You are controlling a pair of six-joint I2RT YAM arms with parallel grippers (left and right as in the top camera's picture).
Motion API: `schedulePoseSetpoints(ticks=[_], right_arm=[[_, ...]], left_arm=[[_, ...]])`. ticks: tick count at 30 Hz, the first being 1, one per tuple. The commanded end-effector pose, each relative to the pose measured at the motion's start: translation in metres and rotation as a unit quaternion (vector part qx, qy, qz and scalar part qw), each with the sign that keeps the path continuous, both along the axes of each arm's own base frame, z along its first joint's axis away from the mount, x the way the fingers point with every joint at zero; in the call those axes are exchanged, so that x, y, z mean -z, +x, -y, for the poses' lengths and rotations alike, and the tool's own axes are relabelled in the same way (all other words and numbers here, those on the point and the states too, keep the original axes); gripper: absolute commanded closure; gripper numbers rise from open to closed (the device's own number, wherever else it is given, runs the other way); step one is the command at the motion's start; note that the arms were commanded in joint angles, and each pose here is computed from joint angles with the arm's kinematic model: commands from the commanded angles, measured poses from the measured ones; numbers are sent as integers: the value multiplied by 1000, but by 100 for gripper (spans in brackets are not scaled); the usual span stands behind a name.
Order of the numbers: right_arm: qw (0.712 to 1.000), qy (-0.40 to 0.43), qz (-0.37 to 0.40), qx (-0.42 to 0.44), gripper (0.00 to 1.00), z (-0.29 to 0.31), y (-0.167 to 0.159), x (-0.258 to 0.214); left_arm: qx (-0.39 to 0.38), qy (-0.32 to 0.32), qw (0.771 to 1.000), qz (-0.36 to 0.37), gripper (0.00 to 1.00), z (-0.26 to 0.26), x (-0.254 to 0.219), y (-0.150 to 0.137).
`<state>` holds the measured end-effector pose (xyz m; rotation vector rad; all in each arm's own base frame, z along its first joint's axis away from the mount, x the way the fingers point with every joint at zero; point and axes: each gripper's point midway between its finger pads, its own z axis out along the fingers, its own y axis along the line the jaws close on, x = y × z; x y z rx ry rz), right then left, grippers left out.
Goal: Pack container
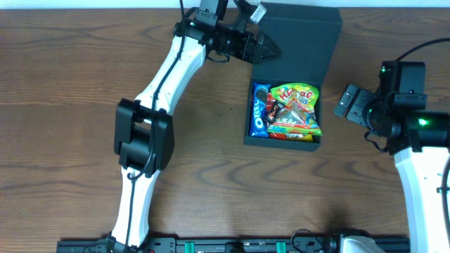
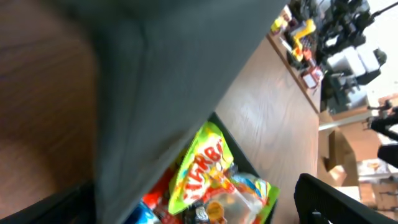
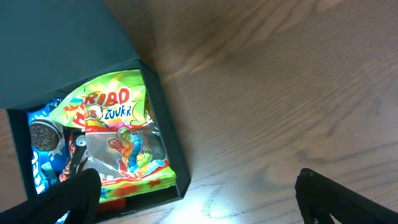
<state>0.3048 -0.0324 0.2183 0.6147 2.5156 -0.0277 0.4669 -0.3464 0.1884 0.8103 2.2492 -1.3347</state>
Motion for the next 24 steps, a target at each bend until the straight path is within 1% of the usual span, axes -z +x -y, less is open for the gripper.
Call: schedulePoseSetpoints(ticks=[1,3,9,13,15,21,24], right_arm=[[1000,-18,4,5,1,7,1,-4],[1000,-19,4,6,1,7,1,-4],[1000,-19,6,5,1,8,2,-5],[1000,-24,15,-7,1,7,6,-8],[999,-16,25,-27,1,1,10,-11],[998,-15,47,-40,1,-3,10,-25],[997,4,52,-56,1,-11,8,-27]], left_arm=[[17,16,999,41,4,3,-19,-13],[15,33,999,37,4,2,-22,-21],[52,62,996,45,4,4,-42,-62],[55,89,994,40,4,5,-44,-79],[58,103,993,29,4,3,-45,-89],[66,121,990,-9,4,-5,-47,-111],[65,127,990,-15,4,-11,-54,-120]])
